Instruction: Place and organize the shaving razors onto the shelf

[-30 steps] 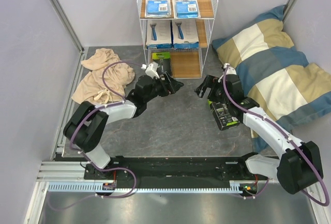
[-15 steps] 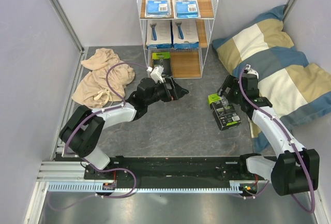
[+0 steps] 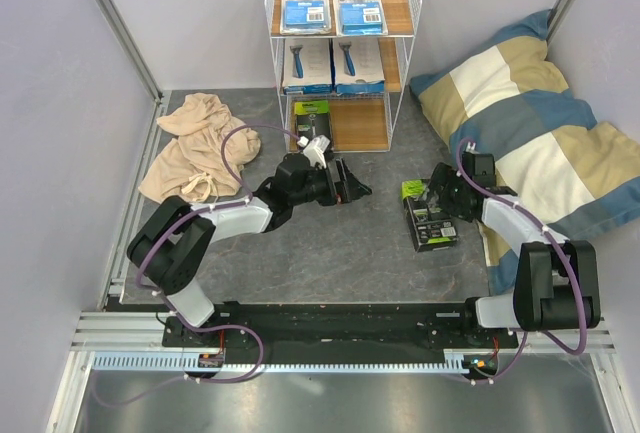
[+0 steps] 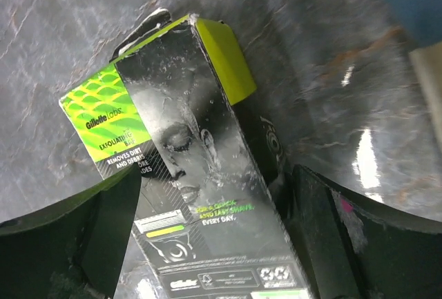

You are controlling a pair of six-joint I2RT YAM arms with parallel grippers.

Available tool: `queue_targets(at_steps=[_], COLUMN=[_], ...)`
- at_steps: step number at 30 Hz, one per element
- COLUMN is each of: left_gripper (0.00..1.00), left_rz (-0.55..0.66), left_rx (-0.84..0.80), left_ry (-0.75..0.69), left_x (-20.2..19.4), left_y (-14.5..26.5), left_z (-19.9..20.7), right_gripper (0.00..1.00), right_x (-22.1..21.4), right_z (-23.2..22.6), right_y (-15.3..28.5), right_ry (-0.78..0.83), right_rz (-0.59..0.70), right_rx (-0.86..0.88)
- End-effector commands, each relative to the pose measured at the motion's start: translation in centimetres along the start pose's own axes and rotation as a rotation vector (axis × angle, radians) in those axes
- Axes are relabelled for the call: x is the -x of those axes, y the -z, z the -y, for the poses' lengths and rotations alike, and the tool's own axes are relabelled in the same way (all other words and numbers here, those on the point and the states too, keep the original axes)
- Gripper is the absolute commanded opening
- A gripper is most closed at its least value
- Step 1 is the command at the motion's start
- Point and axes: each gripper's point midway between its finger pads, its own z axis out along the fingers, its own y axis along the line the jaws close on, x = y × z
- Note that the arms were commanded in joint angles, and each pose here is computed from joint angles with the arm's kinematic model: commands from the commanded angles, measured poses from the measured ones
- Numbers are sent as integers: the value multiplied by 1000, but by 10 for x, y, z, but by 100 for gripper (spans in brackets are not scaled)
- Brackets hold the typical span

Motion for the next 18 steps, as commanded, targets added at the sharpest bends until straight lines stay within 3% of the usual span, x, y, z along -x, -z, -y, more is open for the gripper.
queue_targets(at_steps=[1,12,18], left_gripper=[100,100,99], left_rz=[-37,-107,-130], left_rx=[-39,-45,-25], left_ry=[-10,25,57], left_x=[-5,-25,-36], left_y=[-5,-13,-10], left_z=[7,2,-4], right_gripper=[98,69,64], right_x=[-20,-62,-96], right_z=[-15,-33,-60], right_y=[-5,-3,2], right_ry=[24,62,131], right_rz=[-63,-153,-204], right_rx=[117,273,322])
